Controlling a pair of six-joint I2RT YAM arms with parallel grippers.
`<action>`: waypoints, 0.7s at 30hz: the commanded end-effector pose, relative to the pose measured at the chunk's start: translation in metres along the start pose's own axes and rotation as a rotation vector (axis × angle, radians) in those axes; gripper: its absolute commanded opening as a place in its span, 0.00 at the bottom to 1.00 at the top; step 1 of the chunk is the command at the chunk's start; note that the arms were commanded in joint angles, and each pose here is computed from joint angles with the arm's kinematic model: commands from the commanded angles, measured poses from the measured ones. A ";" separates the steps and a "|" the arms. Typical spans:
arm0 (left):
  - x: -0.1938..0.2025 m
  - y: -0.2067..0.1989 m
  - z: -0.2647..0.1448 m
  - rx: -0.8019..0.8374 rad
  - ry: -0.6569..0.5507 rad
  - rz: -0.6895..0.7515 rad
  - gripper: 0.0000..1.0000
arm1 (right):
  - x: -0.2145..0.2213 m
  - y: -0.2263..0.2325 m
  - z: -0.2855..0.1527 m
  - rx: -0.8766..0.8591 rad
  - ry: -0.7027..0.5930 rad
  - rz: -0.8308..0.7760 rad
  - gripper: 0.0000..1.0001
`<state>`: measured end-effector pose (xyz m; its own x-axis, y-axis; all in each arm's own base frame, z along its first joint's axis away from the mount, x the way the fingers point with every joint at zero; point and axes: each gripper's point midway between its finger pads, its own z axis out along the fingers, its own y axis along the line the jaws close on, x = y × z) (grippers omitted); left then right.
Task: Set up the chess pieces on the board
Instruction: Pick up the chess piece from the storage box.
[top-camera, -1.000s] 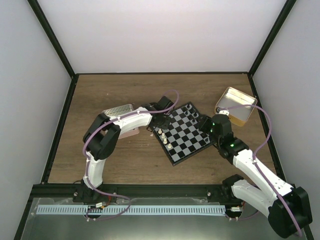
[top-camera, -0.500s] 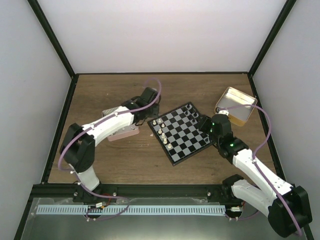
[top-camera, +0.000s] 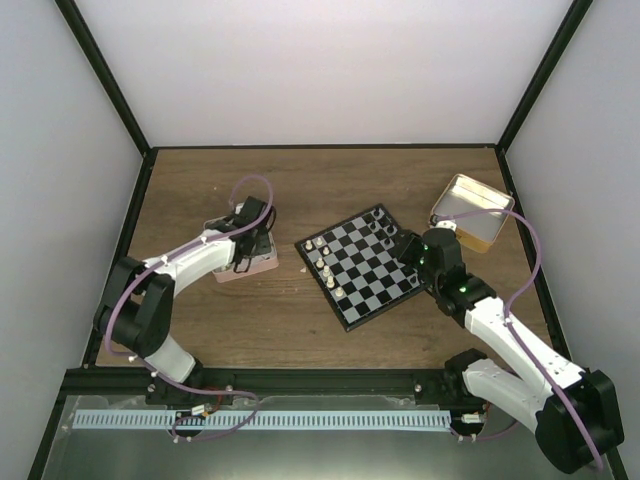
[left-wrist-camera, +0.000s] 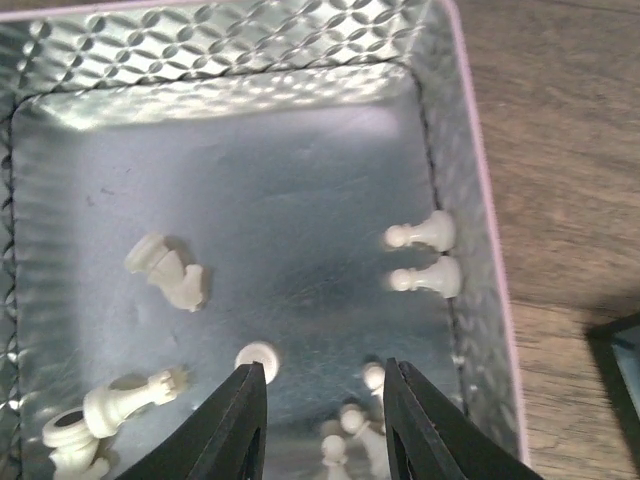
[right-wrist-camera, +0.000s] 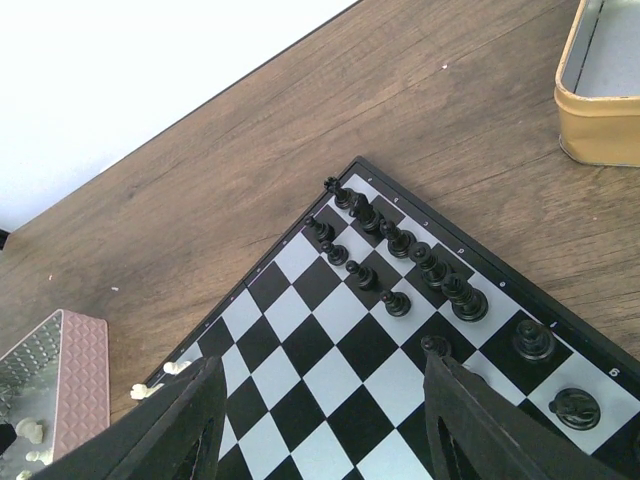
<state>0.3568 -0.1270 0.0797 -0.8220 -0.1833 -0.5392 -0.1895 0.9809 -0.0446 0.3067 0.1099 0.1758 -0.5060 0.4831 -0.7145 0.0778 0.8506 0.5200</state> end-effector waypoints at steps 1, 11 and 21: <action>-0.001 0.015 0.003 -0.027 -0.018 -0.052 0.35 | 0.004 0.001 0.002 -0.002 0.009 0.002 0.56; 0.012 0.023 0.028 -0.021 0.063 -0.084 0.29 | 0.004 0.001 0.002 -0.001 0.012 0.002 0.56; 0.021 0.026 0.043 -0.031 0.093 -0.088 0.20 | 0.004 0.000 0.002 0.002 0.011 0.000 0.56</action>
<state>0.3533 -0.1016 0.0356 -0.8532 -0.2621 -0.4510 -0.2729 0.9611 -0.0423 0.3068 0.1106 0.1736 -0.5129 0.4804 -0.7115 0.0787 0.8516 0.5182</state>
